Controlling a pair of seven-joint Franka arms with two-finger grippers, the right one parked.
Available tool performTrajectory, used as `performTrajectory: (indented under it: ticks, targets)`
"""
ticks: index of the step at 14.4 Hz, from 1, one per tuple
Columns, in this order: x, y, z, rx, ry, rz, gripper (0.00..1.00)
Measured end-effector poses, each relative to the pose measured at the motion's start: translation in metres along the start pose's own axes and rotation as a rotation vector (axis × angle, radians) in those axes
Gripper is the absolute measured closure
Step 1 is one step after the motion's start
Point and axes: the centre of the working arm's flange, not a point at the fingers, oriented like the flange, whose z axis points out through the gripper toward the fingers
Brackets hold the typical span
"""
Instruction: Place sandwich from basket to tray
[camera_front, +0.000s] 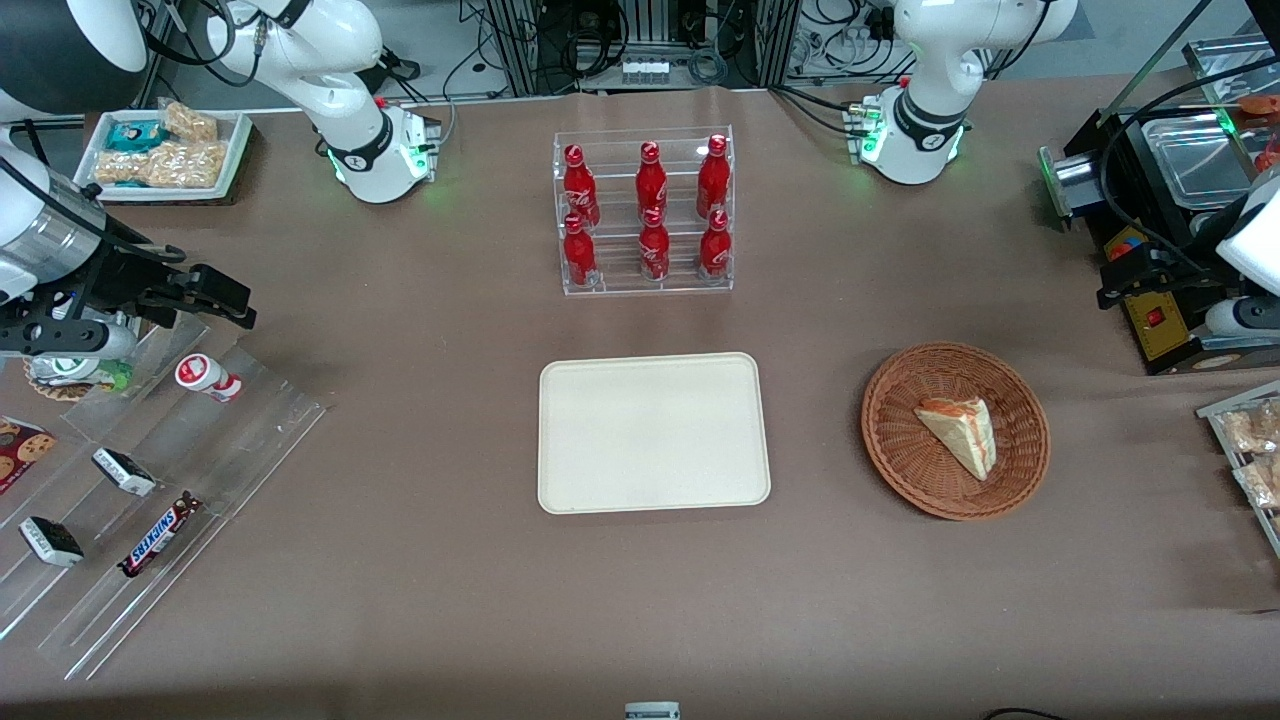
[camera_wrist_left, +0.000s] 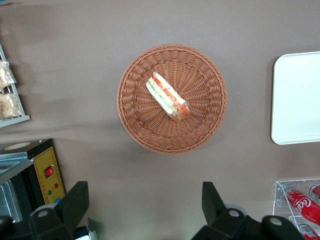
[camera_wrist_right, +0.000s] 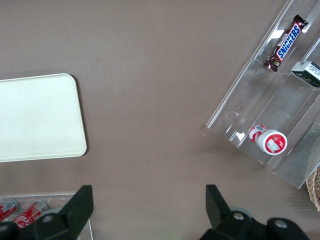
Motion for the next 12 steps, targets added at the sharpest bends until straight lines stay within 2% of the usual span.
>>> performTrajectory:
  ticks: [9, 12]
  targets:
    - [-0.0004, -0.0048, 0.0001, 0.0, -0.001, -0.009, 0.0]
    - [-0.0034, -0.0039, 0.0027, -0.003, -0.029, -0.008, 0.0]
